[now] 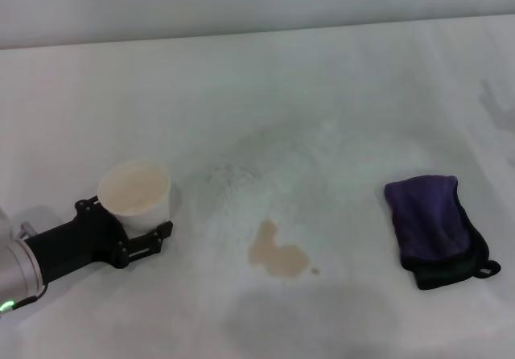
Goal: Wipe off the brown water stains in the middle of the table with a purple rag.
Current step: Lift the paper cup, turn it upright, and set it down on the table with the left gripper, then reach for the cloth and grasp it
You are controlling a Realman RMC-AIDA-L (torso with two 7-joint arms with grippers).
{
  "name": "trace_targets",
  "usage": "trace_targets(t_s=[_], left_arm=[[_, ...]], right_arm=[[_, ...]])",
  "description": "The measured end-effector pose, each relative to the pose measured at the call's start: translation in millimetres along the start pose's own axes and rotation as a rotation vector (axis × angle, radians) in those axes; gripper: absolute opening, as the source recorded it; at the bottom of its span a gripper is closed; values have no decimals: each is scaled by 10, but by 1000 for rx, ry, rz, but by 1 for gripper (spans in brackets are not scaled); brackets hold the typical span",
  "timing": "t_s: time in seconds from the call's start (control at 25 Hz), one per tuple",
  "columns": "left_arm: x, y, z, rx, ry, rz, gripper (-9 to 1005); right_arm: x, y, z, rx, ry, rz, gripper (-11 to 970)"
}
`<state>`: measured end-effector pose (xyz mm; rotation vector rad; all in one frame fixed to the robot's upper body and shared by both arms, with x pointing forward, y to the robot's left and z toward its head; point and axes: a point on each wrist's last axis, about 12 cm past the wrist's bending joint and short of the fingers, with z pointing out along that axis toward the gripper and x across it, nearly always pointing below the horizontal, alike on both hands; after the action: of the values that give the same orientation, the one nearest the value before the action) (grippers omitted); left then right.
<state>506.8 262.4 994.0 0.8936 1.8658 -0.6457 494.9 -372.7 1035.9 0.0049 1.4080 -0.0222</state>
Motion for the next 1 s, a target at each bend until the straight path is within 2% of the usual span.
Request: trace_targets(t_s=[0.28, 0.44, 0.72, 1.0], left_arm=[[9, -13, -15, -7, -16, 38, 799], [62, -44, -77, -27, -36, 19, 893], [239, -240, -442, -118, -204, 21, 893], [462, -413, -702, -194, -227, -54, 893]], right_arm=[[-1, -14, -3, 8, 0, -1, 872], [-18, -22, 22, 6, -8, -7, 872], [-65, -50, 79, 2, -28, -29, 871], [-107, -35, 154, -16, -47, -41, 871]])
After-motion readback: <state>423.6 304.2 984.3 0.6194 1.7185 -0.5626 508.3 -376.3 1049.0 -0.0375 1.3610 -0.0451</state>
